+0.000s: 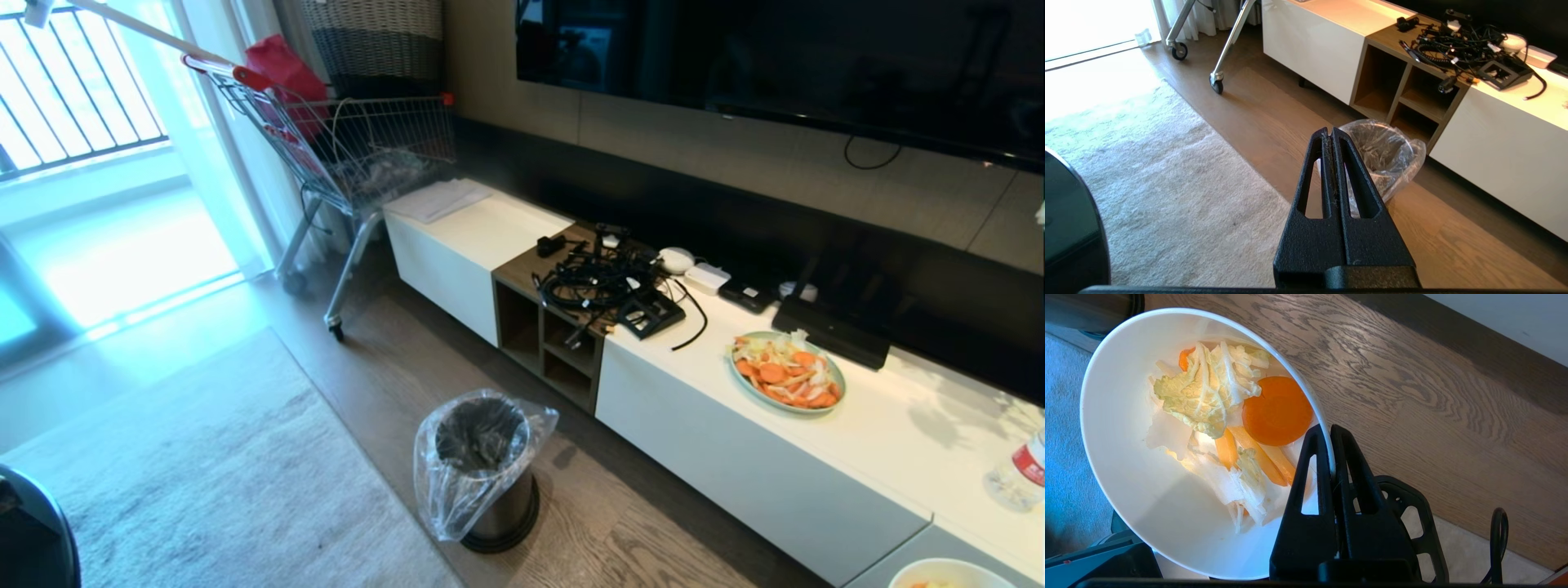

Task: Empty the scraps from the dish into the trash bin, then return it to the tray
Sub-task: Move the bowl over the trash can

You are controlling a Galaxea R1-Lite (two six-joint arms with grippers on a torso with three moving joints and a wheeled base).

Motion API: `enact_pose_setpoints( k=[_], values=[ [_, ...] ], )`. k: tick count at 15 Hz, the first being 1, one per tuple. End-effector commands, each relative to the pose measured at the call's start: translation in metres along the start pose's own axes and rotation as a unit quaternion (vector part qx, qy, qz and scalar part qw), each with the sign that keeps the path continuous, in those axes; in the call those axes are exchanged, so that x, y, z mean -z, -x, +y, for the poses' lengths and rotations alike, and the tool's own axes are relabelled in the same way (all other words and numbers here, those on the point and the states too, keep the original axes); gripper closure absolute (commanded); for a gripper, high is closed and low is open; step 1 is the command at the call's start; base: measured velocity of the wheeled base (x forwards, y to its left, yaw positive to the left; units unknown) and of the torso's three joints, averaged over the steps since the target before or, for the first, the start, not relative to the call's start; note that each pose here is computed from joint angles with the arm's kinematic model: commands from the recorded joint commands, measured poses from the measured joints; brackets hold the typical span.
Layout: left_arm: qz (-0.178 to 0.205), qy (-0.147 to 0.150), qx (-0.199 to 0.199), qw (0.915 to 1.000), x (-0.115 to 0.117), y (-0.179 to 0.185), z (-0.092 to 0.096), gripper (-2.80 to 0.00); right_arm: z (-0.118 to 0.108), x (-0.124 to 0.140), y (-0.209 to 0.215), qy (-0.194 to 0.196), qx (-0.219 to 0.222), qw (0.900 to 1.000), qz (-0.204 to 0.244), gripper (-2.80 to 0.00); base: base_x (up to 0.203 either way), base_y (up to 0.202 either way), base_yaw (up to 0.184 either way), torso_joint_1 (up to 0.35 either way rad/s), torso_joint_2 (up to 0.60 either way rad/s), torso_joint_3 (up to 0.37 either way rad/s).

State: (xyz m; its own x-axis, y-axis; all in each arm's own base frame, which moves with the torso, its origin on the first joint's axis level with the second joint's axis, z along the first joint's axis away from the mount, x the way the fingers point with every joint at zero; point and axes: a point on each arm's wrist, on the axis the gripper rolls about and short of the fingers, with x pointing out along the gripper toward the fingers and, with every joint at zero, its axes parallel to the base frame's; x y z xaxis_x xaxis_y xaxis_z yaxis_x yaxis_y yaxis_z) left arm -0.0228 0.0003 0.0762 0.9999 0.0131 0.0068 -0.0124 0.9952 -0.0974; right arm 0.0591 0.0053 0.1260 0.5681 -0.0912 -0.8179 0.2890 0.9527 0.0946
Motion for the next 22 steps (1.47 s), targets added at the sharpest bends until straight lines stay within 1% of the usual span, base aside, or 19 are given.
enact_pose_setpoints(
  k=[1, 4, 12, 14, 17, 22],
  values=[
    [0.0, 0.0, 0.0, 1.0, 0.0, 0.0, 0.0, 0.0, -0.0002, 0.0003, 0.0002, -0.001, 0.0, 1.0, 0.0, 0.0, 0.188, 0.0, 0.004, 0.006, 0.0, -0.002],
    [0.0, 0.0, 0.0, 1.0, 0.0, 0.0, 0.0, 0.0, -0.001, 0.0014, 0.0019, -0.002, -0.002, 1.0, -0.005, 0.0, 0.137, 0.0, 0.004, 0.004, 0.0, 0.004],
    [0.0, 0.0, 0.0, 1.0, 0.0, 0.0, 0.0, 0.0, -0.0024, 0.0032, 0.0043, -0.003, -0.004, 1.0, -0.012, 0.0, 0.0, 0.006, 0.0, 0.0, 0.0, 0.0],
    [0.0, 0.0, 0.0, 1.0, 0.0, 0.0, 0.0, 0.0, -0.0026, 0.0035, 0.0047, -0.004, -0.004, 1.0, -0.014, 0.0, 0.001, 0.116, 0.001, 0.0, 0.01, 0.004],
    [0.0, 0.0, 0.0, 1.0, 0.0, 0.0, 0.0, 0.0, -0.0045, 0.0065, 0.0072, 0.005, -0.005, 1.0, -0.017, 0.0, 0.0, 0.187, 0.001, 0.001, 0.0, 0.005],
    [0.0, 0.0, 0.0, 1.0, 0.0, 0.0, 0.0, 0.0, -0.0056, 0.0078, 0.0096, 0.006, -0.007, 1.0, -0.02, 0.0, 0.0, 0.165, -0.002, 0.003, 0.0, 0.004]
  ],
)
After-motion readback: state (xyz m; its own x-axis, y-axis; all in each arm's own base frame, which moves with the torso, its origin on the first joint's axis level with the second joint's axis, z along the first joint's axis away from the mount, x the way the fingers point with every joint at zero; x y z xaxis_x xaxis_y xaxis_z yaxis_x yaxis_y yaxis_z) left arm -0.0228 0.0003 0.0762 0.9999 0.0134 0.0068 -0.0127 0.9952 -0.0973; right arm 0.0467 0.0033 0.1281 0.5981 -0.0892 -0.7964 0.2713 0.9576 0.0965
